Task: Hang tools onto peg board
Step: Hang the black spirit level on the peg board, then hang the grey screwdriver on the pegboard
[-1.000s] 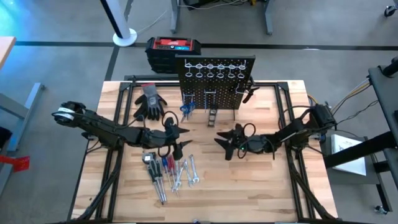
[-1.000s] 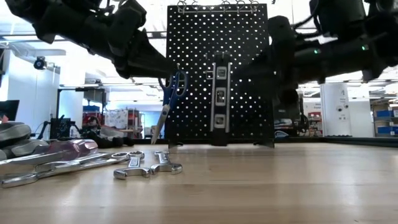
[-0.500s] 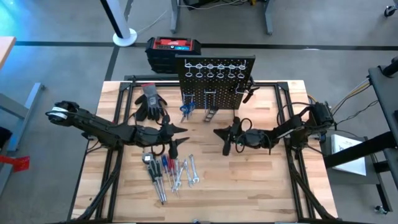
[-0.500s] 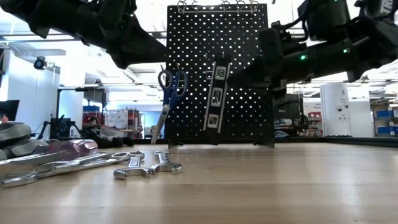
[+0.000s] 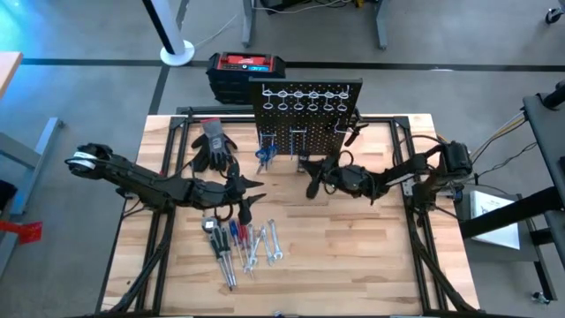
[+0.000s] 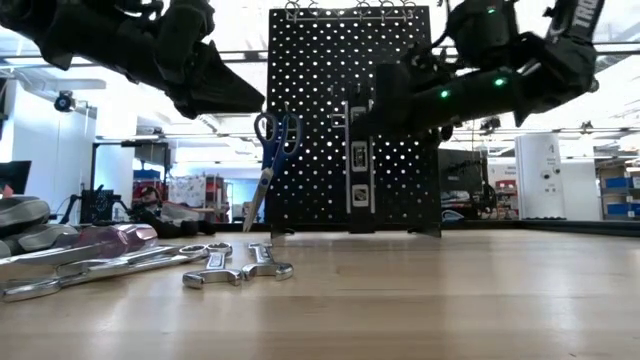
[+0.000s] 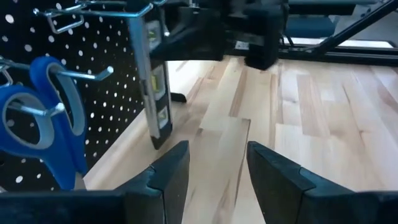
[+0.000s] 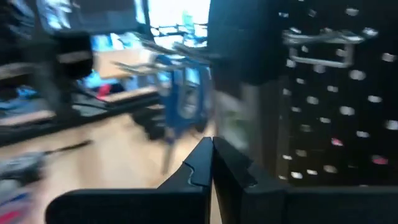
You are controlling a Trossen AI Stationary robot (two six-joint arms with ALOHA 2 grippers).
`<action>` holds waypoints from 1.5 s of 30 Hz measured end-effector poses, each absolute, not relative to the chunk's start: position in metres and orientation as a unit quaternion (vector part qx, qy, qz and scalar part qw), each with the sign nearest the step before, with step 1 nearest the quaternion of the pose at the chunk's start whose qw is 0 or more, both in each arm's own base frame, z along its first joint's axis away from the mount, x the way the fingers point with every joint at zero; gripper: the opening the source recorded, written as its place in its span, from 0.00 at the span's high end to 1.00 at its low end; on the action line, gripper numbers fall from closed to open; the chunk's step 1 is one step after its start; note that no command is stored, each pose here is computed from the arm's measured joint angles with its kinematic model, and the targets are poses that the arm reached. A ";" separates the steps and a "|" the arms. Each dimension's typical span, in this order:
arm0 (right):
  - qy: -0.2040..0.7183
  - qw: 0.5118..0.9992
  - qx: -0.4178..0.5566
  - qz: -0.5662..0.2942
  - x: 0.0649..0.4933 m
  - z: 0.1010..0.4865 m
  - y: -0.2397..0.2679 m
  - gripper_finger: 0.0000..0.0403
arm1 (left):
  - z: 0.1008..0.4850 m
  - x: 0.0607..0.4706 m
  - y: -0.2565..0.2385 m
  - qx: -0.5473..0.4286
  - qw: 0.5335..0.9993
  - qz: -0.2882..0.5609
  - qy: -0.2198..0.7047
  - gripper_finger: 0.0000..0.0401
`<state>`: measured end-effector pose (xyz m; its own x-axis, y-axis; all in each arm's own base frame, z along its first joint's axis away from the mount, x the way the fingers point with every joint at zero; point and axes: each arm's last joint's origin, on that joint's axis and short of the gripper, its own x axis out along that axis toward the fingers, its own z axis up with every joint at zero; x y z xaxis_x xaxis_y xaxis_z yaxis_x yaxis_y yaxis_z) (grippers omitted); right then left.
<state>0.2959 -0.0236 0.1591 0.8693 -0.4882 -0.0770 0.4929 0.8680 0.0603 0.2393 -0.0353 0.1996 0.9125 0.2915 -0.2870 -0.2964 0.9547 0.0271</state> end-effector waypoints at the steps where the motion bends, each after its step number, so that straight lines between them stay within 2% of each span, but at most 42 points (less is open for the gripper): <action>1: 0.035 0.964 0.038 -0.261 0.297 0.159 -0.027 1.00 | 0.199 0.239 -0.035 -0.009 0.978 0.150 0.146 0.63; 18: 0.025 0.936 0.036 -0.350 0.302 0.170 -0.055 1.00 | 0.194 0.236 -0.035 -0.015 0.975 0.154 0.158 0.62; 24: 0.017 0.936 0.056 -0.347 0.303 0.170 -0.051 1.00 | 0.191 0.234 -0.034 -0.023 0.971 0.168 0.169 0.62; 35: 0.021 0.964 0.086 -0.251 0.302 0.166 0.021 0.96 | 0.171 0.221 -0.042 -0.078 0.943 0.184 0.265 0.62; 42: 0.052 0.951 0.247 -0.179 0.298 0.157 0.058 0.90 | 0.161 0.220 -0.053 -0.129 0.934 0.115 0.311 0.62; 45: 0.085 0.943 0.290 -0.142 0.299 0.153 0.068 0.86 | 0.154 0.220 -0.057 -0.139 0.927 0.114 0.330 0.62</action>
<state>0.2993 0.0684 0.1533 0.9454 -0.2179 -0.2422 0.3164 0.7917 0.5227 0.2198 -0.0568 0.1541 0.7560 0.1193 -0.6436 -0.3026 0.9356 -0.1821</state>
